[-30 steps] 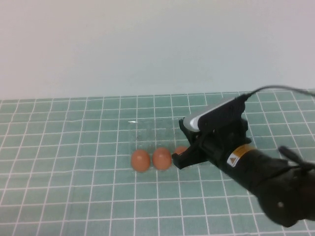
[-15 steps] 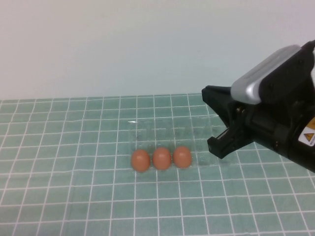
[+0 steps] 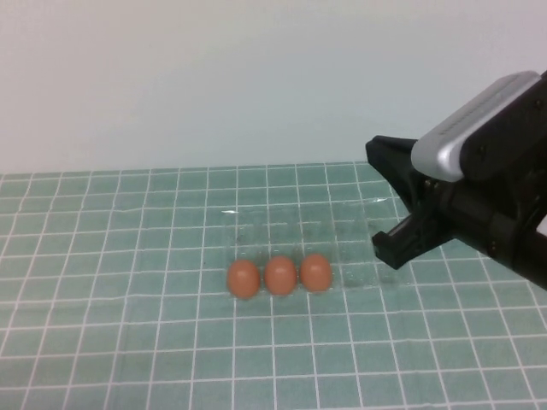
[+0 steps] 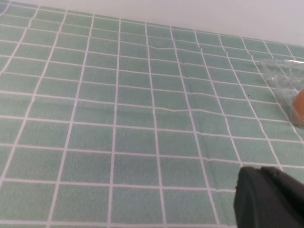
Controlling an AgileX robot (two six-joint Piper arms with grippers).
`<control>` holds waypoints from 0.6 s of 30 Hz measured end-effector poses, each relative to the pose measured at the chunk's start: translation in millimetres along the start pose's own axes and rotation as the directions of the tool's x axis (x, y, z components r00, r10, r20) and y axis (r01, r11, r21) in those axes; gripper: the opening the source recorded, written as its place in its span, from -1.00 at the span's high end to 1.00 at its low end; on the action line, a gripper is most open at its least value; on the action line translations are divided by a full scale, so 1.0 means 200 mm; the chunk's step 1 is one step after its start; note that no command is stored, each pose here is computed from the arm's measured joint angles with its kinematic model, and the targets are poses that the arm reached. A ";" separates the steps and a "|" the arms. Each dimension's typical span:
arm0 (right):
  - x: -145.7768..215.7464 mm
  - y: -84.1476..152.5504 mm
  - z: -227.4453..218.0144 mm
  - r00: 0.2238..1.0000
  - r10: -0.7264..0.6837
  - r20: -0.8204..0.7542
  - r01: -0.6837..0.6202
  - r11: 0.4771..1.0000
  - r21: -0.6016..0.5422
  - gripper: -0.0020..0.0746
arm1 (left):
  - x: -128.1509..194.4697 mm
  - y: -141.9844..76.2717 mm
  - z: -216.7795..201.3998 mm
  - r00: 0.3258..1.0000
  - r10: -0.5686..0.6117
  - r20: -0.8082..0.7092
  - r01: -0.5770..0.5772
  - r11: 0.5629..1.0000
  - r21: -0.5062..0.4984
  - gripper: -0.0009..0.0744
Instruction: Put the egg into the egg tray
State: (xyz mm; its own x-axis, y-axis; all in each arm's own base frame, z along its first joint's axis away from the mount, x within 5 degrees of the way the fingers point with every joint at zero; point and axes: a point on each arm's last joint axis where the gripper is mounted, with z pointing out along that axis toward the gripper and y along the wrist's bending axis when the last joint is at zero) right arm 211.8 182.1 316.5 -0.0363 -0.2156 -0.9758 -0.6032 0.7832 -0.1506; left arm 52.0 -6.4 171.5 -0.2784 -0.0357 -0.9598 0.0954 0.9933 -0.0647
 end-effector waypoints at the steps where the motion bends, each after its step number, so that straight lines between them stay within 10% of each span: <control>1: -0.01 -0.01 -0.02 1.000 -0.022 -0.004 0.022 1.000 0.005 0.95 | 0.00 0.00 0.00 1.000 0.000 0.000 0.000 1.000 0.000 0.98; 18: -0.07 -0.32 -0.91 0.980 -0.149 0.130 0.085 0.913 0.399 0.95 | 0.00 0.00 0.00 1.000 0.000 0.000 0.000 1.000 0.000 0.98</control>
State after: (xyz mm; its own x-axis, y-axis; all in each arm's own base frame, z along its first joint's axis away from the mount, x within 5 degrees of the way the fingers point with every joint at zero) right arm 105.7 28.5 367.9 0.1579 -0.2517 -0.9548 -0.2361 0.9293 -0.2840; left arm 52.0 -6.4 171.5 -0.2784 -0.0357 -0.9598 0.0954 0.9933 -0.0647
